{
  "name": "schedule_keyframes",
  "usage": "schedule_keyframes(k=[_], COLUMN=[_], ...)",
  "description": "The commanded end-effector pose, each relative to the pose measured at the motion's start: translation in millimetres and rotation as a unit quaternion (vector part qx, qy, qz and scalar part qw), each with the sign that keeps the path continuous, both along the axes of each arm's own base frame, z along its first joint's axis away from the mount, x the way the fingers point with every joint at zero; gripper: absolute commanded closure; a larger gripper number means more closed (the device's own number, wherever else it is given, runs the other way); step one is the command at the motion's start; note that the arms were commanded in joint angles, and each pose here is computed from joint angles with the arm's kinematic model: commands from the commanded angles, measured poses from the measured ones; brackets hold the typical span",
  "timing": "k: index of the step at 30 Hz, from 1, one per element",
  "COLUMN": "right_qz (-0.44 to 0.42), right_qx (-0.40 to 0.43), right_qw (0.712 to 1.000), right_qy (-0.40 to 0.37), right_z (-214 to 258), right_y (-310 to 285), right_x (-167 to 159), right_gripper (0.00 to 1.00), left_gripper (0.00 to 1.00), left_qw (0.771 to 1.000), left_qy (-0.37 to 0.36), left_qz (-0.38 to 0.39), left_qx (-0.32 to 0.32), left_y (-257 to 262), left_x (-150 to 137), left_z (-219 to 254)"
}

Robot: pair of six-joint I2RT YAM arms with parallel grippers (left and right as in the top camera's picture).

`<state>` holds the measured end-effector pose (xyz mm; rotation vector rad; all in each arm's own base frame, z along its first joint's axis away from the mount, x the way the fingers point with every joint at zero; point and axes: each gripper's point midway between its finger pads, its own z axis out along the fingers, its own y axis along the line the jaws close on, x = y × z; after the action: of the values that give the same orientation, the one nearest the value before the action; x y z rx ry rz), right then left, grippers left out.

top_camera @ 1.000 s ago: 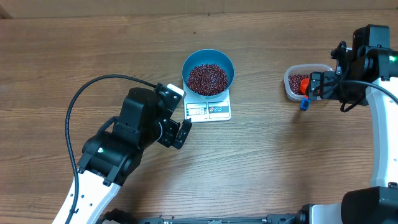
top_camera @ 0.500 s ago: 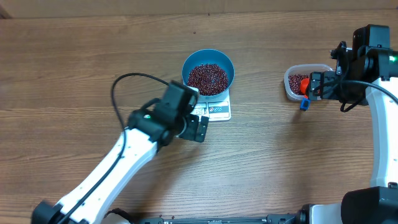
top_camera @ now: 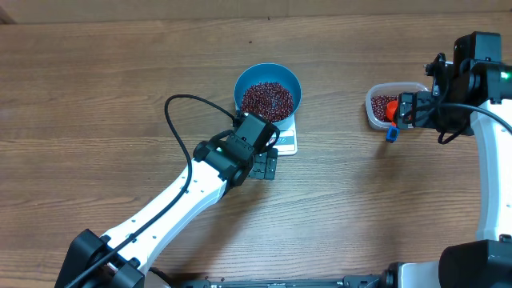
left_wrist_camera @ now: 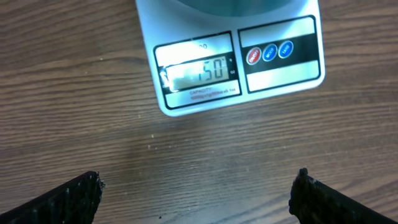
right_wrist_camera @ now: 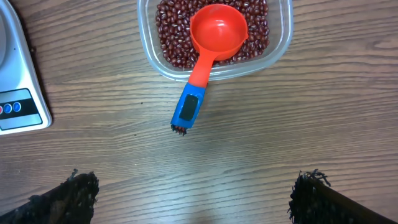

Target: Scoop item into bowl and weigh 150g on scale

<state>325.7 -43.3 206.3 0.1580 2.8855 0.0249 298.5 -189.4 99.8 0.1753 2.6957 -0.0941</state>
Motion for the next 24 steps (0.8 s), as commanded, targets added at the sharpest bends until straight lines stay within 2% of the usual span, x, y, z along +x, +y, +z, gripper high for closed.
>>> schedule_keyframes(k=[1, 24], right_qz=[0.002, 0.002], right_qx=[-0.005, -0.005], right_qw=[1.0, 1.0], right_qy=[-0.013, -0.013], right_z=[7.2, 7.2], right_y=[-0.8, -0.8], right_x=[3.4, 3.4], right_gripper=[0.0, 0.0], left_gripper=[0.0, 0.0], left_qw=[1.0, 1.0], left_qy=[-0.012, -0.015], left_qz=[0.023, 0.024], left_qx=[0.004, 0.003], left_y=[3.6, 4.8], left_x=[4.8, 7.2], left_z=[3.5, 4.2])
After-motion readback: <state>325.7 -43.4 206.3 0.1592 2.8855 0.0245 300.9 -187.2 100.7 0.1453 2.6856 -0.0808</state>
